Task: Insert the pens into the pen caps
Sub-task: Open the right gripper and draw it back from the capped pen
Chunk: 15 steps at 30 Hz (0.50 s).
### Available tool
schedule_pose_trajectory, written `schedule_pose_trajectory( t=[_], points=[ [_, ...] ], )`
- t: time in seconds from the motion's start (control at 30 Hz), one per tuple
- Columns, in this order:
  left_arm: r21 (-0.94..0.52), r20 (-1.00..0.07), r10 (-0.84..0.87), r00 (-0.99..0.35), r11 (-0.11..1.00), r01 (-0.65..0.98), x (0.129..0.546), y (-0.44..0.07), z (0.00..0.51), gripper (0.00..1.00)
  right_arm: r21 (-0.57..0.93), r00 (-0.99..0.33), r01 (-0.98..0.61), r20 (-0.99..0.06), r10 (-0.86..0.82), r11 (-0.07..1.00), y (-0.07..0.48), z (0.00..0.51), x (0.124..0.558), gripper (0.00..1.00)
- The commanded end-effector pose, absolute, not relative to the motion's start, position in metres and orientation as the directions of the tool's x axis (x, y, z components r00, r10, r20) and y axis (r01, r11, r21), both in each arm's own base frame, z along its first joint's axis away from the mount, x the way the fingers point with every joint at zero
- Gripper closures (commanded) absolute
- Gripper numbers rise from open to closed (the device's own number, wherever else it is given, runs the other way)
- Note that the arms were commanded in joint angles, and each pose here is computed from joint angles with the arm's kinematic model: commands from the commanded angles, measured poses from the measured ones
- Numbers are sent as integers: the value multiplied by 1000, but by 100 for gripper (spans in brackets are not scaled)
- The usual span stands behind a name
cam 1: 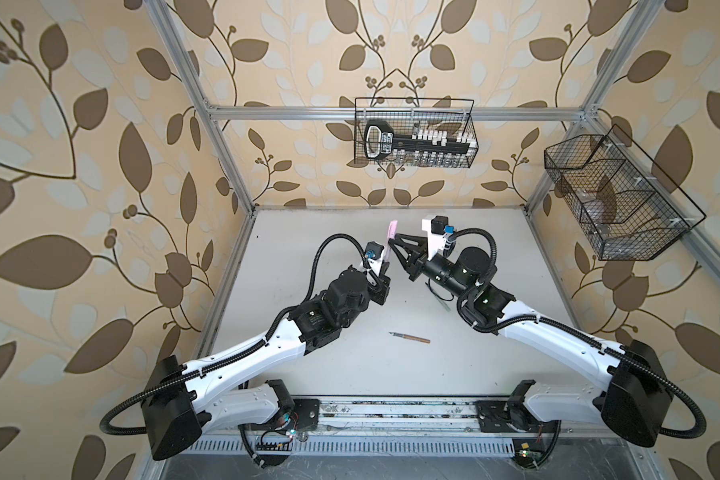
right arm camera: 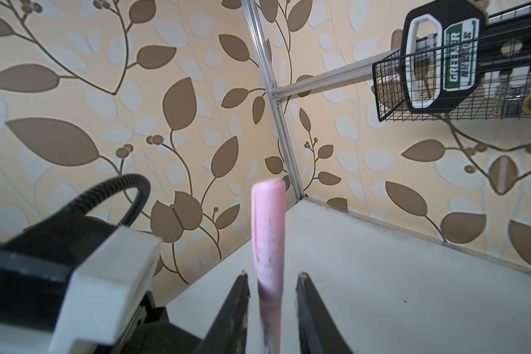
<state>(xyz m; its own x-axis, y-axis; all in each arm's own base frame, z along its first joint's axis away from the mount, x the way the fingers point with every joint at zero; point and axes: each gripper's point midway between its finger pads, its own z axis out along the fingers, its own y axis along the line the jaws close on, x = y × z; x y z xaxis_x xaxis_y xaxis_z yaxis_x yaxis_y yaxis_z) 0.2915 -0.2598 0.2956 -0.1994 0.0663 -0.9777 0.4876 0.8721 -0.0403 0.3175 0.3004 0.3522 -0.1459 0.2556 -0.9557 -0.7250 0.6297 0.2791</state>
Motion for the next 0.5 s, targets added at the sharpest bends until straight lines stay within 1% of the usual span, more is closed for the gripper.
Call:
schedule_pose_trajectory(
  t=[0.0, 0.07, 0.17, 0.3, 0.37, 0.47],
  points=[
    [-52, -989, 22, -145, 871, 488, 295, -260, 326, 100, 272, -136, -730, -957, 256, 627, 290, 362, 307, 62],
    [-50, -987, 34, -159, 868, 495, 294, -260, 321, 100, 290, -158, -730, -953, 260, 619, 283, 364, 305, 54],
    [-46, -983, 50, -176, 862, 504, 291, -260, 318, 100, 330, -216, -757, -941, 259, 565, 277, 363, 299, 47],
    [-47, -979, 64, -196, 854, 518, 289, -262, 314, 100, 375, -298, -811, -925, 235, 449, 283, 366, 294, 42],
    [-55, -978, 62, -201, 848, 527, 287, -264, 313, 100, 391, -337, -820, -920, 200, 417, 290, 363, 296, 42],
    [-62, -977, 59, -205, 840, 539, 287, -267, 312, 100, 396, -358, -822, -918, 170, 410, 294, 359, 303, 42]
  ],
)
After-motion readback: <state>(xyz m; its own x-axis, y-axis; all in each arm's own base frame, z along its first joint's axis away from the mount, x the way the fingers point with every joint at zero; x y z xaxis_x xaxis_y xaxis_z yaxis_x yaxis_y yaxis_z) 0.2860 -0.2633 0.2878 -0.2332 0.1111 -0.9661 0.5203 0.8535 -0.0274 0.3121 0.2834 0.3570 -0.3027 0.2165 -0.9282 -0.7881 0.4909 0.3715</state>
